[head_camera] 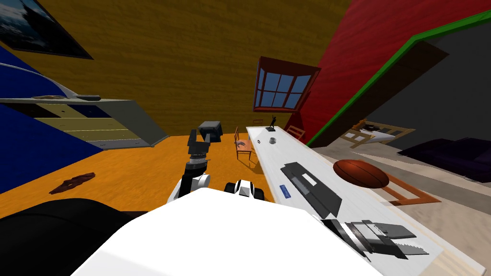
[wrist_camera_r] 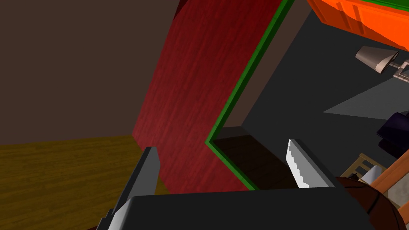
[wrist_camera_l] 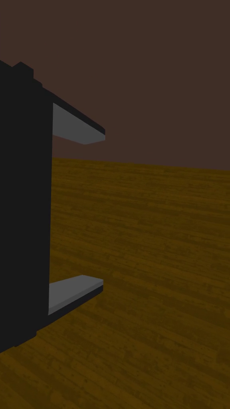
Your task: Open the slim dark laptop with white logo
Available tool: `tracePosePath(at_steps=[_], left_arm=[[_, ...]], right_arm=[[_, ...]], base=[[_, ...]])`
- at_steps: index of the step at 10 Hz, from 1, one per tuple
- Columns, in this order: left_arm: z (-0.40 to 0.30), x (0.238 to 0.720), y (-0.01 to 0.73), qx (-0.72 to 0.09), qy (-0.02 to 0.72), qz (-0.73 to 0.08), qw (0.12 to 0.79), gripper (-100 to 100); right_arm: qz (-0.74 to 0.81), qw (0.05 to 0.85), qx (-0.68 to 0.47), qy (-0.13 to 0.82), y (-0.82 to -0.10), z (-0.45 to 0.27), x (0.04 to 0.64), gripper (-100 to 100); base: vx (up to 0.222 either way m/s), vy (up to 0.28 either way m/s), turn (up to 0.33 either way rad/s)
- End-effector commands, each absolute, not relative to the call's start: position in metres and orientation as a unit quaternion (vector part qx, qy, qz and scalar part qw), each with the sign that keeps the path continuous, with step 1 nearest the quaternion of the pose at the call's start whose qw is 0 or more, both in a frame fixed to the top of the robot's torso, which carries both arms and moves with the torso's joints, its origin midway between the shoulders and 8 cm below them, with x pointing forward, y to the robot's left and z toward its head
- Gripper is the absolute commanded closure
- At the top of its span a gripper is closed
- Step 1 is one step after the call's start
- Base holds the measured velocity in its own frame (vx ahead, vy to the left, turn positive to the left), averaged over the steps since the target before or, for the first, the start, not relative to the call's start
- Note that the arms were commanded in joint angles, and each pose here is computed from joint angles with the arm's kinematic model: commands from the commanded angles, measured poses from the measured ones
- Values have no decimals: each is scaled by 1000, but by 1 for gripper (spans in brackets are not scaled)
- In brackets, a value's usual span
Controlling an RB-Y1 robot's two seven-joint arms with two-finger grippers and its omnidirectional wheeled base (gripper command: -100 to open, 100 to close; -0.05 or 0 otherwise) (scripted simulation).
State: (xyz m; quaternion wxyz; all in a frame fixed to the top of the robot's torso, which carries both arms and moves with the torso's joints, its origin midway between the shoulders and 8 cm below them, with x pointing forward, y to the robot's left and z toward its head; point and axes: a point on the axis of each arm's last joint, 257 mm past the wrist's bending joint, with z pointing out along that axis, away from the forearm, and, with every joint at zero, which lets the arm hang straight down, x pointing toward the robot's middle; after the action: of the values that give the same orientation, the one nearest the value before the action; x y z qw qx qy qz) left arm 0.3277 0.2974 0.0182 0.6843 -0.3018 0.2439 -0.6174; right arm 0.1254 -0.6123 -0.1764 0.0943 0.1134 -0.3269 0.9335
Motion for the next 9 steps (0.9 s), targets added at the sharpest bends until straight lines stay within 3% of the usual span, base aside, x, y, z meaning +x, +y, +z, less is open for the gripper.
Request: tracePosePath(at_steps=[1,4,5,9], left_arm=[[18,328,297,-302,244,-617,684,0],[18,328,297,-302,244,-617,684,0],[18,328,297,-302,244,-617,684,0],[18,328,297,-302,244,-617,684,0]], right_arm=[[936,92,114,-321,-641,-152,139,-100],[936,91,114,-320,-644,-149,140,-100],[936,91,114,-320,-645,-148,140,0],[936,91,114,-320,-645,-148,140,0]], base=[[-34,136,-11],[-23,66,-5],[-3,7,0],[0,0,0]])
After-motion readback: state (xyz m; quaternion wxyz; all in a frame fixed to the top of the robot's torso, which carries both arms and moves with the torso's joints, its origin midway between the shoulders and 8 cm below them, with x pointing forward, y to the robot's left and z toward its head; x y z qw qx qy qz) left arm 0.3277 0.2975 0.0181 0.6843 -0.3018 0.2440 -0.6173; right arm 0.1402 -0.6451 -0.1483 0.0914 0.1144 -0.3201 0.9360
